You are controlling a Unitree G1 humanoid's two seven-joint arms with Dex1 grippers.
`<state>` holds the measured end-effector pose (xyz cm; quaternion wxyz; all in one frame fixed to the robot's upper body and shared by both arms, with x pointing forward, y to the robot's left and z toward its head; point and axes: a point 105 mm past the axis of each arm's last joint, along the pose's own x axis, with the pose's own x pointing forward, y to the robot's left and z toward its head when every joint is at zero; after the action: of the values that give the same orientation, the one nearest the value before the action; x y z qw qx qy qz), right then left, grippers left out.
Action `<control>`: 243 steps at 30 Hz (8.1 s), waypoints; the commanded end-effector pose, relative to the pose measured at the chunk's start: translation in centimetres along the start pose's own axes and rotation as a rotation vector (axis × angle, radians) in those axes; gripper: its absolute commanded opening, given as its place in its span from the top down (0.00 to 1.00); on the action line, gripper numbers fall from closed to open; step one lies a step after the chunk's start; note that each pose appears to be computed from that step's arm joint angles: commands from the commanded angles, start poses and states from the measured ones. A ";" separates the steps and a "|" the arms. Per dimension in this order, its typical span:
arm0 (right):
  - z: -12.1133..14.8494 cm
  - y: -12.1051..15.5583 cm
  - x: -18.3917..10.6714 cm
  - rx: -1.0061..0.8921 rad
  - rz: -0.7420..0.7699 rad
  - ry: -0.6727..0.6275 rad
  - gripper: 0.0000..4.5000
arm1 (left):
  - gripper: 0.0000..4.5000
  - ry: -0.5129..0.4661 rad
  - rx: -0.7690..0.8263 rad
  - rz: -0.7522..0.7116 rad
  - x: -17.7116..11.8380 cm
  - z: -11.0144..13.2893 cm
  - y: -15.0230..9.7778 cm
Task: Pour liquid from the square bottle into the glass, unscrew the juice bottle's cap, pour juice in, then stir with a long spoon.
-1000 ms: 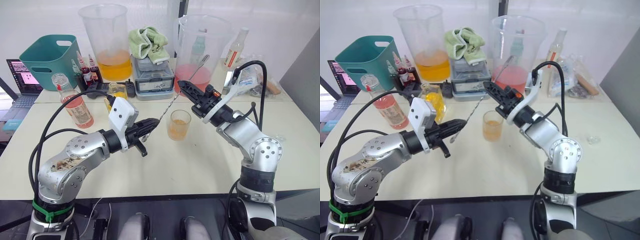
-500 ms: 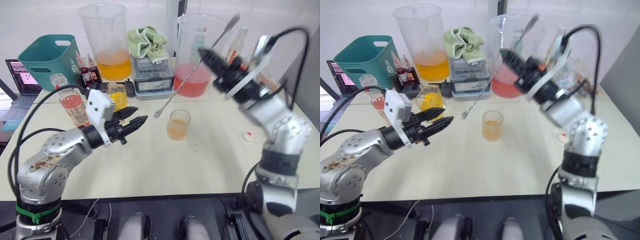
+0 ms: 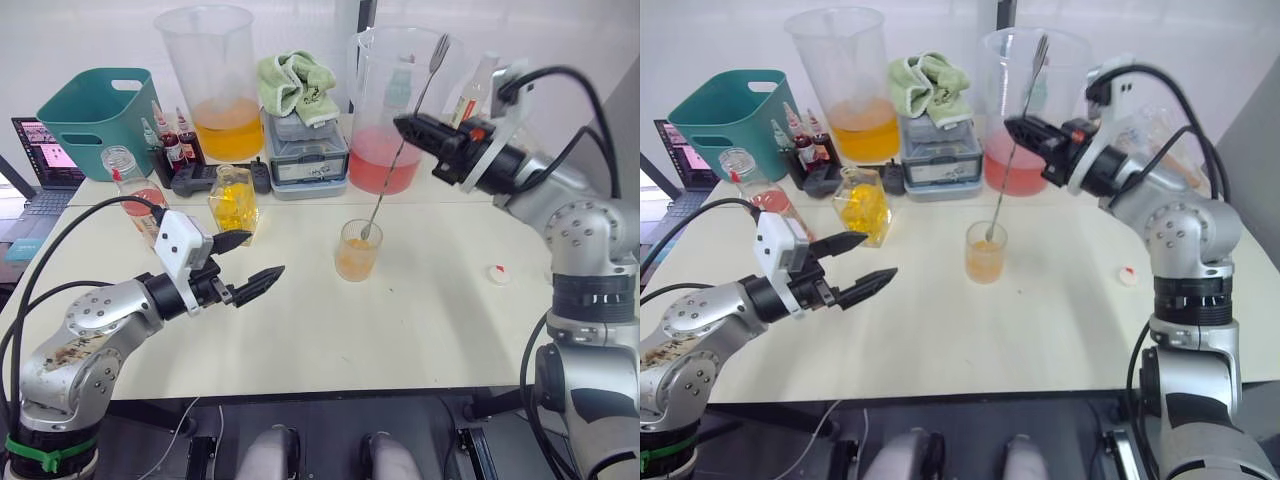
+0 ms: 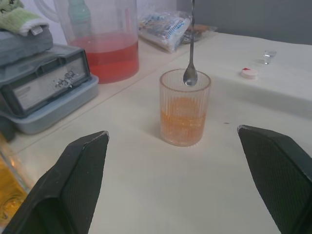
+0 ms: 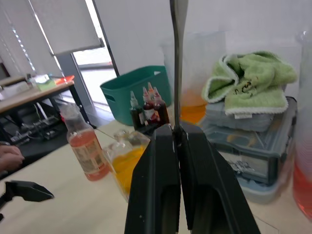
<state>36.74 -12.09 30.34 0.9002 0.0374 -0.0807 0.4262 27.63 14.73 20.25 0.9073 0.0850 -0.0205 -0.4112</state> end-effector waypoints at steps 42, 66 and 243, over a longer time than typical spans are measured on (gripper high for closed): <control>-3.4 2.0 2.1 -0.401 0.102 0.075 1.00 | 0.01 -0.027 0.006 -0.064 1.9 0.6 -2.5; -4.4 4.4 3.3 -0.308 0.101 -0.036 1.00 | 0.01 -0.008 0.026 -0.096 2.2 0.3 -2.5; -3.8 -7.4 -8.0 0.005 -0.143 0.466 0.01 | 0.00 0.162 0.157 0.094 -5.9 -3.5 2.3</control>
<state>38.76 -22.03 21.02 0.9128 -0.0098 0.2378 0.3319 26.11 20.20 16.37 0.9132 0.1807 0.0316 -0.3639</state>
